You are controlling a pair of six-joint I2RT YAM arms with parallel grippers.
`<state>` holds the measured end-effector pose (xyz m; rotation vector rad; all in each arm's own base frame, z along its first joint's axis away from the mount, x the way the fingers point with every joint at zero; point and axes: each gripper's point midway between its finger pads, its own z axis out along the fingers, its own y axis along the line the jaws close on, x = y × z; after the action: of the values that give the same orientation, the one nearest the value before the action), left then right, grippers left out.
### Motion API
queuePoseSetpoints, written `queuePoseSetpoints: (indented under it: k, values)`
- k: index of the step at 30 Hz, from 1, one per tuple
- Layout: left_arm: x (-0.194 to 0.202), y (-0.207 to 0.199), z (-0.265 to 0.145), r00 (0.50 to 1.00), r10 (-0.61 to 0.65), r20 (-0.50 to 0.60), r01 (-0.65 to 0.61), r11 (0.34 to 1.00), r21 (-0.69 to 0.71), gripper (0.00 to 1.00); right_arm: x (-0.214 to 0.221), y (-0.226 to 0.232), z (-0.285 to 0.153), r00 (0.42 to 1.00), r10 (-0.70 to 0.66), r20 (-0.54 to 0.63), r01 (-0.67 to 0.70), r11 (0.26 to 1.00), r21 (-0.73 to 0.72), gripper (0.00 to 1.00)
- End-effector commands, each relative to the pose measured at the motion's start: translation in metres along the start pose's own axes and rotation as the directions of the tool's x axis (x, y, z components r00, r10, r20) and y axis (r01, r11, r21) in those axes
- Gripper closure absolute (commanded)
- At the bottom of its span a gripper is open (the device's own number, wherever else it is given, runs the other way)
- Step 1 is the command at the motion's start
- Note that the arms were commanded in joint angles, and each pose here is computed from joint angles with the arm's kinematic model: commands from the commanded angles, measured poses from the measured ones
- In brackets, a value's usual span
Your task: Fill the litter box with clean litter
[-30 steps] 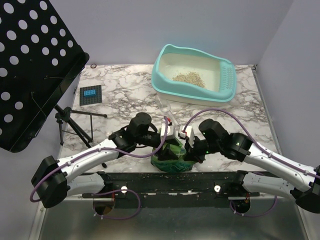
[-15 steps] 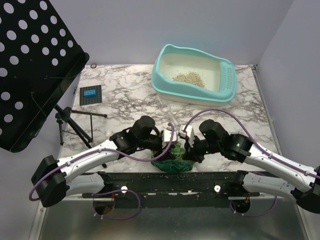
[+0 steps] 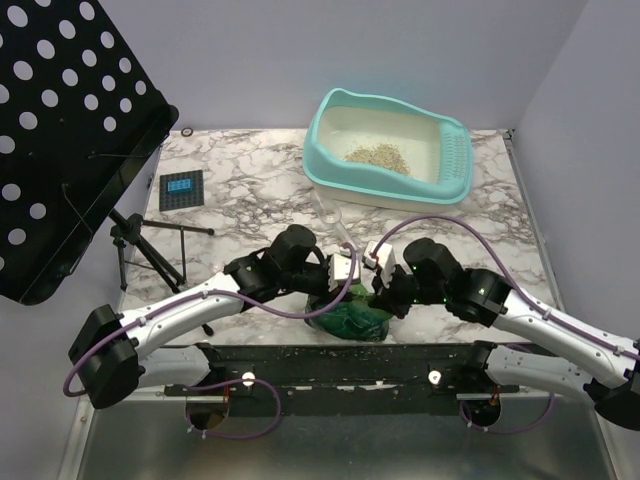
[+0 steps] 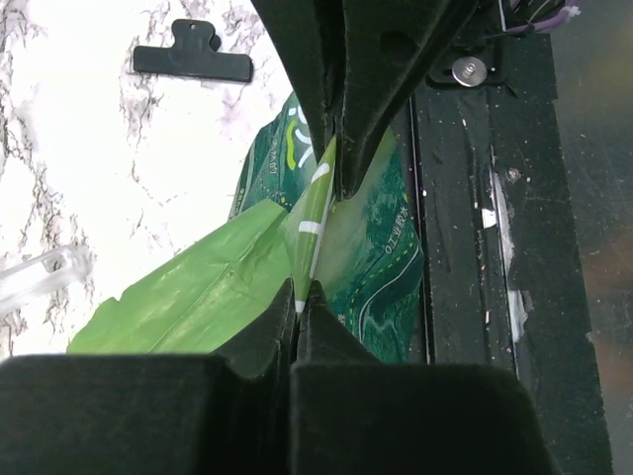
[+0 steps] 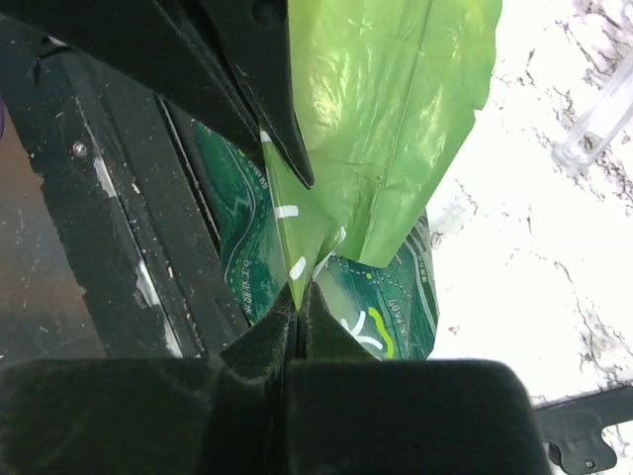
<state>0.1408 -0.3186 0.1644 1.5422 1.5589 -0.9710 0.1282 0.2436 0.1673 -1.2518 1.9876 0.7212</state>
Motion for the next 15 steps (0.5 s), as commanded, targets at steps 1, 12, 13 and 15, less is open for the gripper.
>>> queuePoseSetpoints:
  k: [1,12,13,15]
  values:
    - [0.066,0.041,-0.030,0.962,-0.125,-0.244,0.066,0.970,-0.234,1.00,-0.013,-0.030,-0.023,1.000,0.023,0.022,-0.026,0.987,0.158,1.00]
    - [0.019,0.103,-0.079,0.979,-0.188,-0.074,0.122,0.842,-0.526,1.00,-0.074,-0.098,-0.010,0.998,-0.031,0.060,0.013,0.961,0.278,1.00]
    - [0.024,0.104,-0.077,0.976,-0.202,-0.080,0.129,0.837,-0.532,1.00,-0.071,-0.100,-0.004,0.998,-0.023,0.052,0.008,0.963,0.269,1.00]
    - [0.034,0.106,-0.072,0.967,-0.234,-0.096,0.148,0.832,-0.535,1.00,-0.063,-0.103,0.006,0.999,-0.021,0.038,0.011,0.968,0.253,1.00]
